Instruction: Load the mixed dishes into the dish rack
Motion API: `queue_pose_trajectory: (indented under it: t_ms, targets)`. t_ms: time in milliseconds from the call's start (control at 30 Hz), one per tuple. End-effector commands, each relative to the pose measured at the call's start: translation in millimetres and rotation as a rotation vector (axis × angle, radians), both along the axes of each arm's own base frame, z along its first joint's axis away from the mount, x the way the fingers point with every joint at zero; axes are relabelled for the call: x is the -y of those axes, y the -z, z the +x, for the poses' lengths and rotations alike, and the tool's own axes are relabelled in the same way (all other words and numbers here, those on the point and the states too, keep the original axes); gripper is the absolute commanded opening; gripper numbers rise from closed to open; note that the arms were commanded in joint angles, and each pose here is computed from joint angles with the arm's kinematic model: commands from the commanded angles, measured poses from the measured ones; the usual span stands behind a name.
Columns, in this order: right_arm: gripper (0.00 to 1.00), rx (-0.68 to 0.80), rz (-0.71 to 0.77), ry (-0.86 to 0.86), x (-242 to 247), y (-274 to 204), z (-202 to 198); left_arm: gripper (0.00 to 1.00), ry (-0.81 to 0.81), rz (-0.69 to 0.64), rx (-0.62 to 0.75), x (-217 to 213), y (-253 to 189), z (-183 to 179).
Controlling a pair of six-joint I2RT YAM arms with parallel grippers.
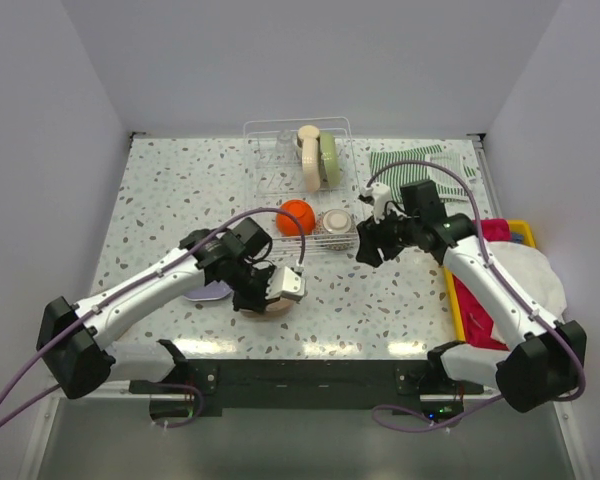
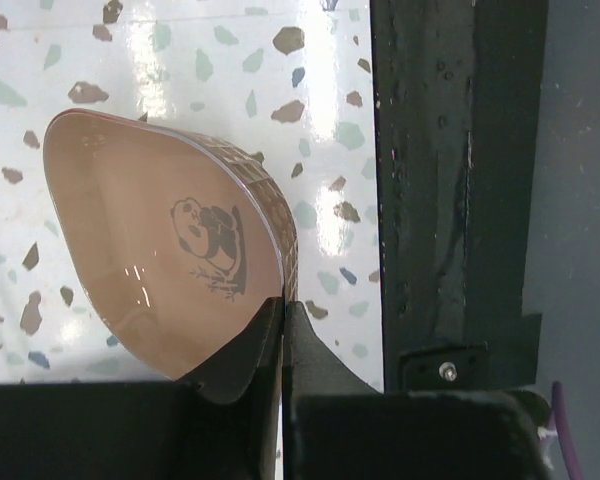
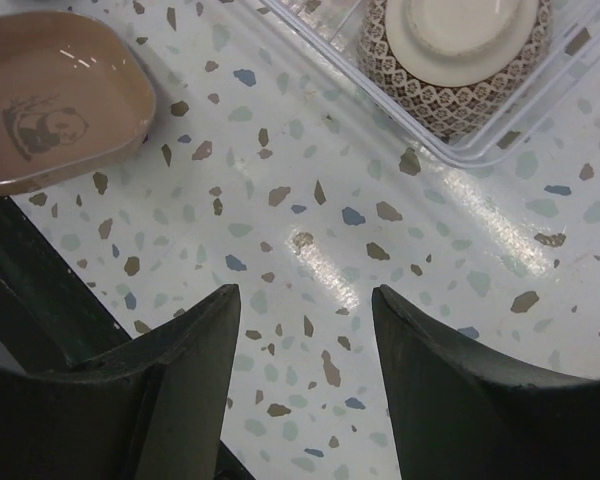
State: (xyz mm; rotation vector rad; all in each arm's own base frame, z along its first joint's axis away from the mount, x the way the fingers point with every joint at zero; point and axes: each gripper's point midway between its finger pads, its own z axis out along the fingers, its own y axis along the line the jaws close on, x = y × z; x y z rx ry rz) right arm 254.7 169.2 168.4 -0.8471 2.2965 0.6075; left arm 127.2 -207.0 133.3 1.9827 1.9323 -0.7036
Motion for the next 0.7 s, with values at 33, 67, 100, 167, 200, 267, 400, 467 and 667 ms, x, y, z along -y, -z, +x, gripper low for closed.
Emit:
queue_pose_trajectory:
  t_ms: [33,67,100,167,200,267,400,467,667]
  targets:
    - [0.59,0.006,-0.001,0.102,30.0,-4.8,1.0,0.0,-0.009,-0.097,0.098,29.5,19.0,8.9]
    - [0.59,0.004,0.0,0.114,32.7,-4.2,0.8,0.0,0.004,-0.096,0.107,30.9,24.2,4.8]
    - [0.59,0.005,0.001,0.12,34.8,-4.9,-0.4,0.0,-0.007,-0.105,0.125,31.5,32.3,4.5]
    - [0.59,0.0,0.002,0.14,40.4,-3.5,-0.1,0.0,-0.011,-0.099,0.152,29.3,40.1,6.0]
    - [0.59,-0.005,0.003,0.151,42.4,-3.0,-0.2,0.0,-0.017,-0.104,0.173,28.0,45.5,8.0]
    - [0.59,-0.012,0.008,0.17,45.7,-2.3,1.0,0.0,-0.021,-0.102,0.199,26.3,50.6,10.2]
    - [0.59,-0.015,0.017,0.177,45.9,-2.4,3.1,0.23,-0.033,-0.096,0.198,26.3,58.3,11.3]
    - [0.59,-0.021,0.016,0.179,45.9,-0.8,5.1,0.36,-0.03,-0.087,0.196,25.2,60.7,9.0]
    - [0.59,-0.023,0.025,0.182,44.4,-0.5,9.3,0.47,-0.041,-0.071,0.184,21.1,69.9,5.3]
